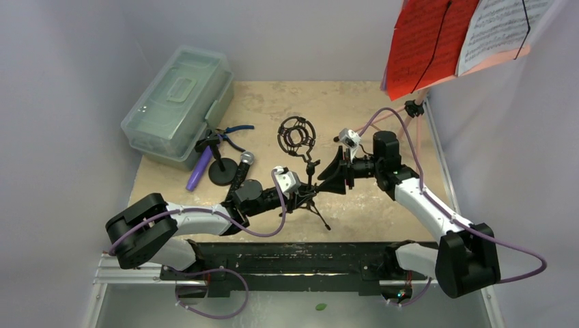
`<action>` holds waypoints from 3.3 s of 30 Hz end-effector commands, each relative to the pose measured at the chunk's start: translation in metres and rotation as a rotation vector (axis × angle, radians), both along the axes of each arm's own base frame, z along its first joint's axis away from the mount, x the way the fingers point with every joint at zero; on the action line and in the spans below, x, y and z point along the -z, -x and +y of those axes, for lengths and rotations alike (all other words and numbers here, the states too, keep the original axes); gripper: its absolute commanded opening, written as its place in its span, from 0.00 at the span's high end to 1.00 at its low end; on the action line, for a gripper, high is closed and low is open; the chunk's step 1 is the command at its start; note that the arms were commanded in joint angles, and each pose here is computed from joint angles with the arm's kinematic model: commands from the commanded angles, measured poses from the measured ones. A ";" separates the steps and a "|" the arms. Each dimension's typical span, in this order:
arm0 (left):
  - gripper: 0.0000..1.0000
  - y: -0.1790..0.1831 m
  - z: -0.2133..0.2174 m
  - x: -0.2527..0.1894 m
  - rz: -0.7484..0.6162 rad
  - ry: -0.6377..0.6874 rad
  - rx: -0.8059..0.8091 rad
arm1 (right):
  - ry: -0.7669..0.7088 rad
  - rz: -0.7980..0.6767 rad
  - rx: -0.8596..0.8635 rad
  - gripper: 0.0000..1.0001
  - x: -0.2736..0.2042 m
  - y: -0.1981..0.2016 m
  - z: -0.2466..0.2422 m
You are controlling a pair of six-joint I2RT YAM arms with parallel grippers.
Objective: Pack up the instrument practice props
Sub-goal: Unscrew the knob on the microphone stand, then place the microphone stand at the center of the board.
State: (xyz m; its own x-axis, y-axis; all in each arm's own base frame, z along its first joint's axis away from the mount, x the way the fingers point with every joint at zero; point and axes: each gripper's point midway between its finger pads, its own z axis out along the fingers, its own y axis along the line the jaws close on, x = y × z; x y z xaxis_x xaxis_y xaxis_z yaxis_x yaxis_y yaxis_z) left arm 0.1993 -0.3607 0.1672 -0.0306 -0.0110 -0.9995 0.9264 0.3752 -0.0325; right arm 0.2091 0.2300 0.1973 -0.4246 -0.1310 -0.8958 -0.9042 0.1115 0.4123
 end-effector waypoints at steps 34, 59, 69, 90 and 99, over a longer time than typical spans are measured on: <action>1.00 0.003 -0.006 -0.046 -0.081 0.155 0.002 | -0.009 -0.127 -0.156 0.77 0.002 0.020 0.006; 1.00 0.006 -0.008 -0.039 -0.060 0.157 0.016 | -0.016 -0.111 -0.134 0.73 -0.001 0.015 0.008; 1.00 0.008 -0.008 -0.045 -0.013 0.193 0.024 | 0.037 -0.328 -0.207 1.00 0.006 0.026 -0.002; 1.00 0.007 -0.013 -0.030 0.063 0.077 0.065 | 0.096 -0.719 -0.178 0.31 0.006 0.029 -0.020; 1.00 -0.028 0.005 -0.038 -0.168 0.004 -0.112 | 0.138 -0.627 -0.116 0.21 0.001 0.012 -0.025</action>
